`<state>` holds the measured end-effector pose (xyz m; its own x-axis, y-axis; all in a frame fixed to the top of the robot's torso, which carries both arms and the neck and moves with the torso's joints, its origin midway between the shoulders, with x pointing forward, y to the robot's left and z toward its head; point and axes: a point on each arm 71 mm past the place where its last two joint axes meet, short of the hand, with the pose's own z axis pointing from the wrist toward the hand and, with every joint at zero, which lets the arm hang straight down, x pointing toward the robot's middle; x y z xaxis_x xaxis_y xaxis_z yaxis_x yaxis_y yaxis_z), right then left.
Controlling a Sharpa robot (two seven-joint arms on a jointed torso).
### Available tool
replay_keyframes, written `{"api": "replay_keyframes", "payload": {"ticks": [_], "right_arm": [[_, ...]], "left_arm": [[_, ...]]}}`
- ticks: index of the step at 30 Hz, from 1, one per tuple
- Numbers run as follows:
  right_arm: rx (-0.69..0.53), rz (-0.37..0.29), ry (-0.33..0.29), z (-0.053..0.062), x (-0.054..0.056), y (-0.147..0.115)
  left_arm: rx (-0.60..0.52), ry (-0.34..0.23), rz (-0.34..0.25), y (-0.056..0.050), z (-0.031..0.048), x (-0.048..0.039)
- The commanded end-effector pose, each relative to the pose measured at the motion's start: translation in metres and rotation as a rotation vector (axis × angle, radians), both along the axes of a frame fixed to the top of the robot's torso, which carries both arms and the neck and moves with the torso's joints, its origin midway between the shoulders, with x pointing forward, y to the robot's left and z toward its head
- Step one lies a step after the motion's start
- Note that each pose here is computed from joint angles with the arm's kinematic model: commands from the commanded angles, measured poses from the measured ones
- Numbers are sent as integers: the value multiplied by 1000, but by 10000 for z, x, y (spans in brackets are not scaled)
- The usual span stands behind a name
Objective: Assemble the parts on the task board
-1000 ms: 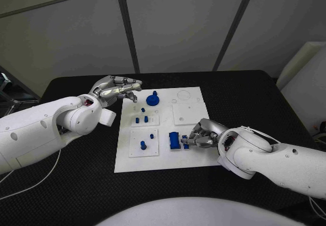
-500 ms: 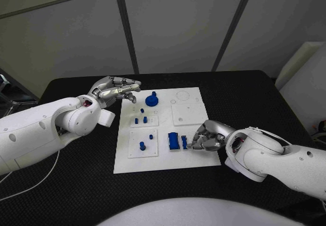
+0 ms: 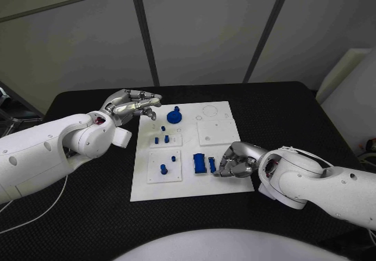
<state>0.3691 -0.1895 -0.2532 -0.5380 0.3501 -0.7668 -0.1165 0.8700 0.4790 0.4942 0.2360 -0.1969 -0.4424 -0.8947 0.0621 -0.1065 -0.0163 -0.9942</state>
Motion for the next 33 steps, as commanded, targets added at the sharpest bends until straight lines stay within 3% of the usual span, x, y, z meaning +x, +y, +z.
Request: {"api": "replay_keyframes", "payload": {"ticks": [1,33], "right_arm": [[-6,11,6,-16,15,17],[-36,-30,-25,-98,157,27]], "left_arm": [[-8,-3,-13,-18,10,-1],[-7,1,-15,-24,1,-3]]}}
